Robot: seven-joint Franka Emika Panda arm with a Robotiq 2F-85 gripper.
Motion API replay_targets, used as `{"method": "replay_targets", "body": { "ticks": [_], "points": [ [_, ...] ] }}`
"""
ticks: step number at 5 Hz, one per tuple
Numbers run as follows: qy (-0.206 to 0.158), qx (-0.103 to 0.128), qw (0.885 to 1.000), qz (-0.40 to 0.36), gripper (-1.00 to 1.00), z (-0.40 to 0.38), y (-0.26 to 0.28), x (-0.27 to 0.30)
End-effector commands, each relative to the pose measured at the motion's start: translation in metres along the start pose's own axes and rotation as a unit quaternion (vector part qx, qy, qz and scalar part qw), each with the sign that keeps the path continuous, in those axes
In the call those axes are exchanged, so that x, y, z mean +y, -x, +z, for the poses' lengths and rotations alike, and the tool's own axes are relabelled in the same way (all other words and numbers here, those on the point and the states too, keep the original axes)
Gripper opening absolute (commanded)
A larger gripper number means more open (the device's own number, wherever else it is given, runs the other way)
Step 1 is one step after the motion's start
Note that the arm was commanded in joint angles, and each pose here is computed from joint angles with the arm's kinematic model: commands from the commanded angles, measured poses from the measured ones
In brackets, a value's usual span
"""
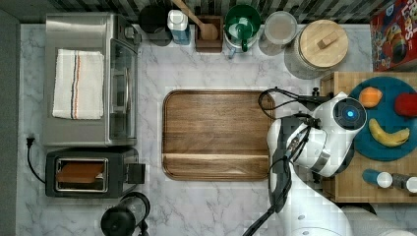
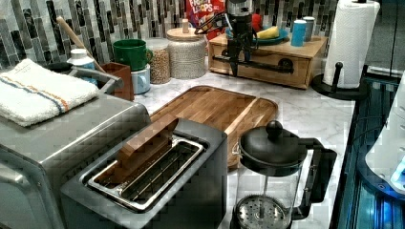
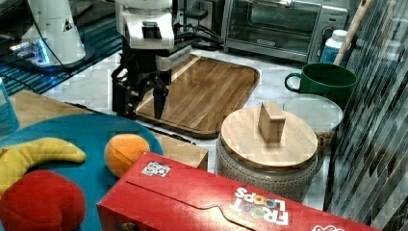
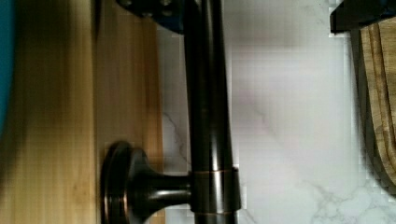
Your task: Open the drawer.
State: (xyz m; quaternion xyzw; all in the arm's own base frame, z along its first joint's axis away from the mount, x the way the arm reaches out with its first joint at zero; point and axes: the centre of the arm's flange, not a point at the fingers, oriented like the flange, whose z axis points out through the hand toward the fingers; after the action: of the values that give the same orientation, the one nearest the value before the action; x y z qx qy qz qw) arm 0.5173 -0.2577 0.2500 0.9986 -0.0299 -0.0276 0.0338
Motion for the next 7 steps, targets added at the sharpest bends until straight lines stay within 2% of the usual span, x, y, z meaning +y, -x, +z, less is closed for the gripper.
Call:
{"method": "replay_targets", "body": {
  "ticks": [1,3,4,5,6,7],
  "points": [
    [-0.042,-0.003,0.992,-0.123,1.0,-0.021,-0.023,-0.215],
    [-0.058,-0.007,0.991,-0.117,1.0,-0.028,-0.017,-0.257],
    [-0.07,-0.012,0.992,-0.109,1.0,-0.032,-0.013,-0.259],
    [-0.068,-0.036,0.994,-0.079,1.0,-0.041,-0.009,-0.27],
    [-0.085,-0.032,0.994,-0.062,1.0,-0.047,-0.005,-0.273],
    [-0.085,-0.032,0.994,-0.062,1.0,-0.047,-0.005,-0.273]
  ]
}}
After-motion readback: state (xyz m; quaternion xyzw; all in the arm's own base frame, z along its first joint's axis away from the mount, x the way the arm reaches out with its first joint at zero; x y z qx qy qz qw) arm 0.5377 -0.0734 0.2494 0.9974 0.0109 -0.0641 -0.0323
